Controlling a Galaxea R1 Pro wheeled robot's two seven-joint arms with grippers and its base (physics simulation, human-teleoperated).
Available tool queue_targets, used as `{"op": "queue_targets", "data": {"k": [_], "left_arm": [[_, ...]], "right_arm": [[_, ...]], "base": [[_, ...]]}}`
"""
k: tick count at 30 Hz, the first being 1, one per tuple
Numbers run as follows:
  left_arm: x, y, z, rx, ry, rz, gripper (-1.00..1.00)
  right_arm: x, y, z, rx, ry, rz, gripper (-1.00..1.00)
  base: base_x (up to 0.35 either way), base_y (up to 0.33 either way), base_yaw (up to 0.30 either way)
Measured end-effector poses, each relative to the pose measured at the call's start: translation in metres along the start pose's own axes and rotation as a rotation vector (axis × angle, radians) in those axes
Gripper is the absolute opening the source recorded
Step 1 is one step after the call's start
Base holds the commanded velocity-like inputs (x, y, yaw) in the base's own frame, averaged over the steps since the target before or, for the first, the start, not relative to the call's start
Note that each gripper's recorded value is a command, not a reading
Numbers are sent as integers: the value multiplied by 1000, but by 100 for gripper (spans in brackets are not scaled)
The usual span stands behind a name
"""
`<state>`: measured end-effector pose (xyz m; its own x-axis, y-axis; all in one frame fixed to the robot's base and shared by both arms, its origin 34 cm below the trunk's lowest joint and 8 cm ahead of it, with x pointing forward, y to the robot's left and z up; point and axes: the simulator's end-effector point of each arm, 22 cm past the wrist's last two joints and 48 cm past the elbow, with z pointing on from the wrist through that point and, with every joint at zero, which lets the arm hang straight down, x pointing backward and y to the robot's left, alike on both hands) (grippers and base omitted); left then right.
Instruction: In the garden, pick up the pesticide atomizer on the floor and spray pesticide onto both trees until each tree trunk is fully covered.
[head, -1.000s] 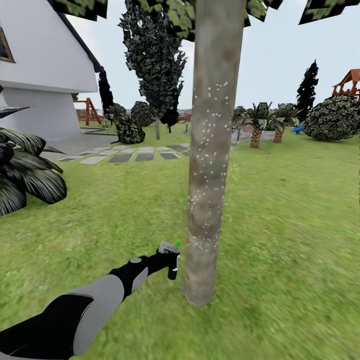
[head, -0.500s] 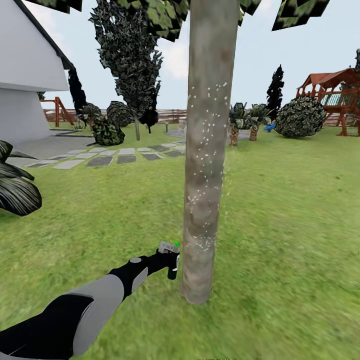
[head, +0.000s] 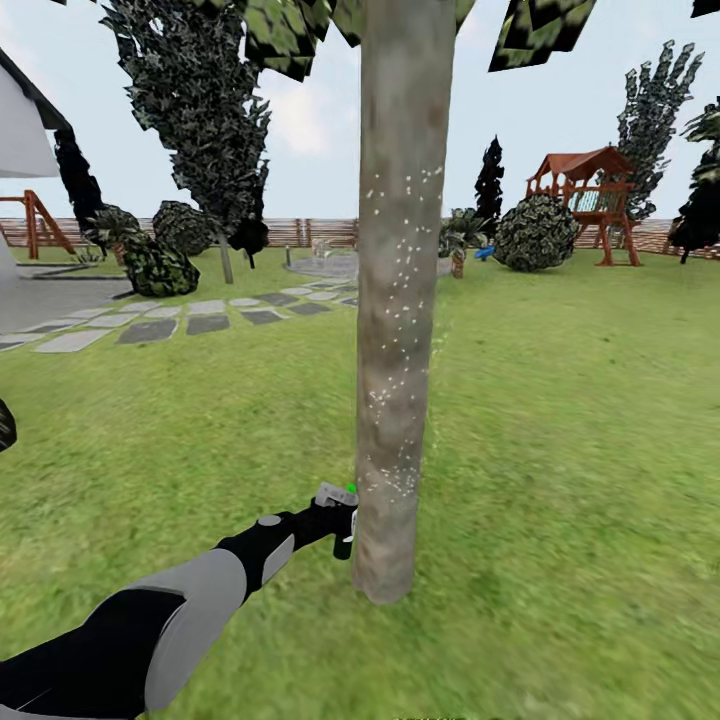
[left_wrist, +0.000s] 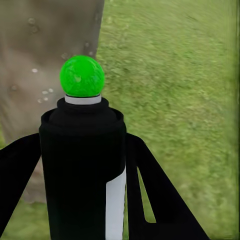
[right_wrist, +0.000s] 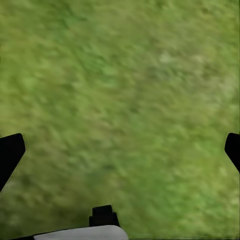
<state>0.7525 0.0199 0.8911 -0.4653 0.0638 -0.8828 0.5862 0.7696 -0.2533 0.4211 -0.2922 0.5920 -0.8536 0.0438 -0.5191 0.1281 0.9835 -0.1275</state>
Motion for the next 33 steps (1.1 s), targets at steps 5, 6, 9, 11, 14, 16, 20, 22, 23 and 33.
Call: {"op": "queue_targets", "data": {"k": [5,6,9,11,14,16,20,22,23,33], "left_arm": [[3,16,-7,-22,7,0,-100],[3,19,-8,-27,8,1,-100],[4,22,-9,-32,9,1,-100],[4,23,-10,-33,9,2,-100],[3,23,-10,-34,9,2,-100],[4,23,-10,-34,9,2,-100],[4,23,-10,-34,9,1,-100],[4,23,-10,-34,9,2,-100],[4,23,-10,-34,9,1,-100],[4,23,-10,-34,10,1,-100]], "right_arm": [[0,-1,0,1,1,0,100],[0,-1,0,1,1,0,100],[1,-1,0,1,1,-1,100],[1,-1,0,1,1,0,100],[1,-1,0,1,1,-1,100],[1,-1,0,1,1,-1,100],[1,-1,0,1,1,-1,100],[1,-1,0,1,1,-1,100],[1,-1,0,1,1,-1,100],[1,-1,0,1,1,-1,100]], "base": [[0,350,-300],[0,350,-300],[0,350,-300],[0,350,-300],[0,350,-300],[0,350,-300],[0,350,-300],[0,350,-300],[0,350,-300],[0,350,-300]]}}
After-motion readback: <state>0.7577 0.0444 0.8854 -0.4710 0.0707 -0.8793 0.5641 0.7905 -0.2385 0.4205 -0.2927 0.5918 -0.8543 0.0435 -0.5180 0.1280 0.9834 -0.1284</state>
